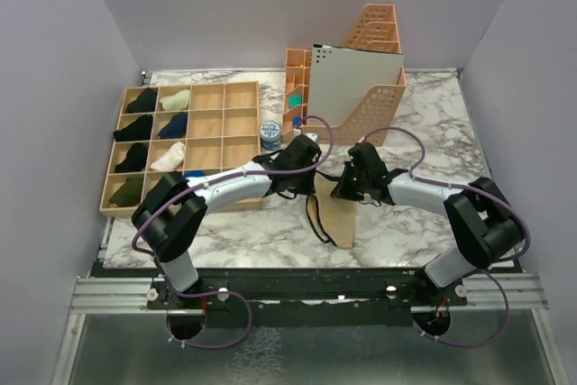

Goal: Roll the underwear
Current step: Fold the underwear at the center of the board.

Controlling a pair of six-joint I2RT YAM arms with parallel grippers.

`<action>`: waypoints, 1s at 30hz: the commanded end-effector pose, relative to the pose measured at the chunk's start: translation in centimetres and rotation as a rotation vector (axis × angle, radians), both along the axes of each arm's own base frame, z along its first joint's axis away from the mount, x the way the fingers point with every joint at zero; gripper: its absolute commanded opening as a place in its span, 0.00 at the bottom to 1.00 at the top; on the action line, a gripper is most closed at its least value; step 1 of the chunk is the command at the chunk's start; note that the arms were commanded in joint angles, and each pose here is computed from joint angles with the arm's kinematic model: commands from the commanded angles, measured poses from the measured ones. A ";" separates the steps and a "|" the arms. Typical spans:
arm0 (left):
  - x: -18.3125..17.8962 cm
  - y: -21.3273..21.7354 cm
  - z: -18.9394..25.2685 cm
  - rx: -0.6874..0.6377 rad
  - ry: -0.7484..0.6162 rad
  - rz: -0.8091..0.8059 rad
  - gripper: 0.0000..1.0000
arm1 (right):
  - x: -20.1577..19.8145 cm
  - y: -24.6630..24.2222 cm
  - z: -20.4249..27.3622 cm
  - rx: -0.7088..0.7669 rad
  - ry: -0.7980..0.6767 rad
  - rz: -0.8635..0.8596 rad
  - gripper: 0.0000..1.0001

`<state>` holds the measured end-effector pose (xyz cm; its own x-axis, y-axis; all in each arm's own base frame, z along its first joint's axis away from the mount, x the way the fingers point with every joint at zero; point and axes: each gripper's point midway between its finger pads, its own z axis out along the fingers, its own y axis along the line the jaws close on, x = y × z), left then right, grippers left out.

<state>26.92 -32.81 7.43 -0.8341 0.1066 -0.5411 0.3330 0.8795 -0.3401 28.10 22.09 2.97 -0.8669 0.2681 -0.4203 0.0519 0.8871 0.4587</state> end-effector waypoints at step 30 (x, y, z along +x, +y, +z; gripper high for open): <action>-1.1 -6.3 3.0 -0.200 0.061 -0.076 0.00 | -3.0 -8.2 1.1 -0.078 -0.034 -0.281 0.07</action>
<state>25.12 -37.62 9.30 -0.8653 0.0870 -0.4936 0.3631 0.7878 -0.4976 27.38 18.99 6.43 -0.7732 0.4677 -0.4283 0.1642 0.8000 0.5771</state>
